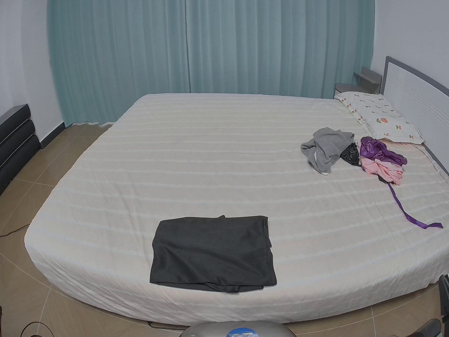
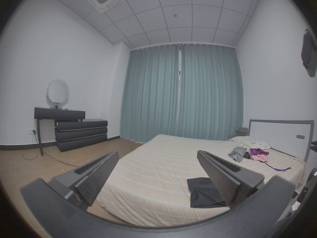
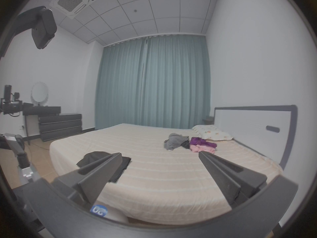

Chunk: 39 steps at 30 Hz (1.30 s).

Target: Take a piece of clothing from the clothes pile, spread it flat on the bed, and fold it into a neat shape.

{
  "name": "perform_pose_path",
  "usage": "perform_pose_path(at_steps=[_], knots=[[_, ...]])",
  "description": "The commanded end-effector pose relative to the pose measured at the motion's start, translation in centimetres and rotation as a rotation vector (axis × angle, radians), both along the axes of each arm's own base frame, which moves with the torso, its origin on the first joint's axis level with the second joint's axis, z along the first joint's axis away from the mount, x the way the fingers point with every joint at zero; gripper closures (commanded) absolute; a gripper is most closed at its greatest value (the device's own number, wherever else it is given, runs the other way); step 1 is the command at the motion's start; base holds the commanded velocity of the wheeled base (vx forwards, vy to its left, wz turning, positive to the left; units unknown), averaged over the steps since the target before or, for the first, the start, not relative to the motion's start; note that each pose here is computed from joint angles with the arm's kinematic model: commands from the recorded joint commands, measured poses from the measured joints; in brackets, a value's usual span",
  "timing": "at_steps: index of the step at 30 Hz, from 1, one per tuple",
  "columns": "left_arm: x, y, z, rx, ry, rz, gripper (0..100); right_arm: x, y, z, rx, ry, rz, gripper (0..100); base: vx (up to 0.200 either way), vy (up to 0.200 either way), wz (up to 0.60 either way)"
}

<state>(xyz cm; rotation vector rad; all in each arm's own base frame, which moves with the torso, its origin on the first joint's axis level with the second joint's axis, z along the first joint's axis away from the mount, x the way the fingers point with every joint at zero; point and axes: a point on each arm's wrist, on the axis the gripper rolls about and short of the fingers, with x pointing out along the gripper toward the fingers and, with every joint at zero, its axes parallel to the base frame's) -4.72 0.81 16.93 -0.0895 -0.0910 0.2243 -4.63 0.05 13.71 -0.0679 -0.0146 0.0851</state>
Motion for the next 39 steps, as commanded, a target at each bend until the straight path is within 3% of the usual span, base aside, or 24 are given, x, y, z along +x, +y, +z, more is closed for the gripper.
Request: perform_pose_path(at_steps=[1, 9, 11, 13, 16, 17, 19, 20, 22, 25, 31, 35, 39], knots=[[-2.2, -0.2, -0.8, 0.022, -0.106, 0.038, 0, -0.8, 0.0, -0.4, -0.016, -0.066, -0.054, 0, 0.000, 0.000, 0.00], [-2.0, -0.2, -0.8, 0.009, -0.138, 0.030, 0, 0.8, -0.1, -1.2, -0.019, -0.246, -0.089, 0, 0.000, 0.000, 0.00], [-1.1, -0.3, -1.7, 0.011, -0.148, 0.012, 0, 1.7, -0.1, -2.7, -0.045, -0.317, -0.095, 0, 0.000, 0.000, 0.00], [-0.1, -0.3, -2.6, 0.024, -0.180, -0.014, 0, 1.8, 0.0, -2.8, -0.058, -0.329, -0.096, 0, 0.000, 0.000, 0.00], [0.8, -0.5, -3.7, 0.050, -0.231, -0.086, 0, 1.9, -0.1, -3.2, -0.063, -0.281, -0.101, 0, 0.000, 0.000, 0.00], [1.4, -0.6, -4.9, 0.090, -0.236, -0.123, 0, 2.1, -0.1, -3.9, -0.064, -0.213, -0.100, 0, 0.000, 0.000, 0.00], [1.8, -0.6, -5.7, 0.116, -0.226, -0.132, 0, 2.2, -0.1, -4.2, -0.066, -0.183, -0.099, 0, 0.000, 0.000, 0.00], [2.0, -0.6, -6.2, 0.148, -0.201, -0.128, 0, 2.3, -0.1, -4.8, -0.068, -0.121, -0.098, 0, 0.000, 0.000, 0.00], [2.1, -0.6, -6.4, 0.133, -0.183, -0.137, 0, 2.3, -0.1, -5.3, -0.065, -0.071, -0.096, 0, 0.000, 0.000, 0.00], [2.2, -0.6, -6.8, 0.124, -0.143, -0.139, 0, 2.3, 0.0, -5.4, -0.043, -0.066, -0.081, 0, 0.000, 0.000, 0.00], [2.5, -0.7, -9.1, 0.090, 0.078, -0.168, 0, 2.3, -0.1, -5.6, 0.038, -0.039, -0.104, 0, 0.000, 0.000, 0.00], [2.5, -0.7, -9.4, 0.057, 0.094, -0.203, 0, 2.3, -0.1, -6.2, 0.061, 0.029, -0.110, 0, 0.000, 0.000, 0.00], [2.5, -0.8, -9.4, 0.074, 0.096, -0.205, 0, 2.3, -0.1, -6.1, 0.055, 0.021, -0.105, 0, 0.000, 0.000, 0.00]])
